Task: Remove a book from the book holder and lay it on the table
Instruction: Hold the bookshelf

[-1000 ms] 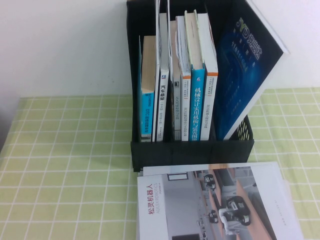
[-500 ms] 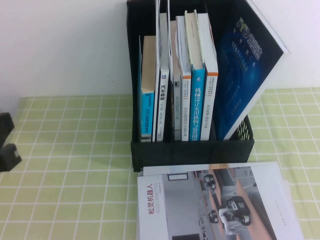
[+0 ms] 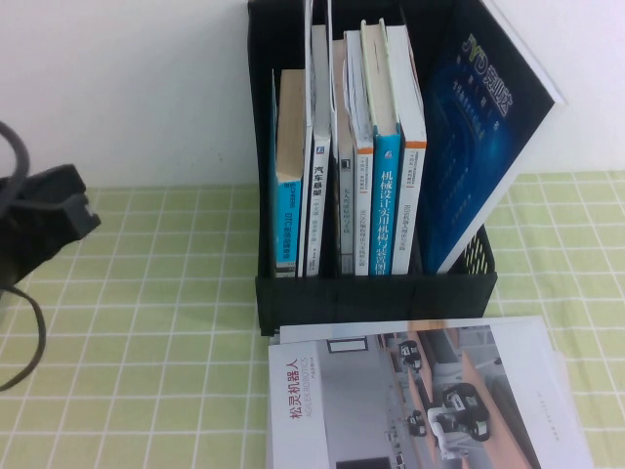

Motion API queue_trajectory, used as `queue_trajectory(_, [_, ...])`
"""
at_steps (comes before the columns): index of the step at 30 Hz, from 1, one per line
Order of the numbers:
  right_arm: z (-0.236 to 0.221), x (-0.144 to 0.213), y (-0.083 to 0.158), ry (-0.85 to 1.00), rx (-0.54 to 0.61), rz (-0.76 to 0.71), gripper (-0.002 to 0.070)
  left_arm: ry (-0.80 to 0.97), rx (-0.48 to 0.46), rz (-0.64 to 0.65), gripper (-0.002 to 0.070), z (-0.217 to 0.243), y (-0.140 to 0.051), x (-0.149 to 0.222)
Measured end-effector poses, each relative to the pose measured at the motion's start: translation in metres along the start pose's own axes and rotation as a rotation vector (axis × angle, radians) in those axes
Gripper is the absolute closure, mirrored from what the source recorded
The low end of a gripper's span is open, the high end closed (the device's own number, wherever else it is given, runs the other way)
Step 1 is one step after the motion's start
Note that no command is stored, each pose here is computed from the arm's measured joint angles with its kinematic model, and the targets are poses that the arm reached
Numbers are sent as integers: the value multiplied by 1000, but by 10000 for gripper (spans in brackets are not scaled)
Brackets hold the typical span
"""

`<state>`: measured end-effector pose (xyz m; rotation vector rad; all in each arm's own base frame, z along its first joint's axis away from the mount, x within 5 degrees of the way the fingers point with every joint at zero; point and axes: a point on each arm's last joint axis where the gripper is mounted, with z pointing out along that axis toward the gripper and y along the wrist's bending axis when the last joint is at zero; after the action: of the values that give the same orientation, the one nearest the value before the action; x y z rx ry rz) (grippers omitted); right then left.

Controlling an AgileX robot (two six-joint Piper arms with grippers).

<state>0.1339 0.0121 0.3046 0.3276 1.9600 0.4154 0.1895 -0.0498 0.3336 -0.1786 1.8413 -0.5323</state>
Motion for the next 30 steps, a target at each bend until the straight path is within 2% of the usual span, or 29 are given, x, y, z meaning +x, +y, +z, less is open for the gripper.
queue_trajectory(4, [11,0,4,12,-57,-17,678,12,75,204,676,12,-20,-2])
queue_trajectory(11, [35,4,19,66,-247,-127,674,97,240,498,676,48,-78,-10])
queue_trajectory(15, [48,1,24,30,-328,-142,636,159,295,611,676,74,-106,-24])
queue_trajectory(18, [55,-2,24,-6,-339,-172,593,232,356,682,676,93,-121,-28])
queue_trajectory(24, [67,2,23,9,-358,-266,531,300,581,688,676,118,-148,-30])
queue_trajectory(27, [77,8,24,55,-397,-274,507,271,623,642,676,131,-156,-33])
queue_trajectory(30, [86,6,27,84,-432,-271,449,244,662,579,676,140,-162,-33])
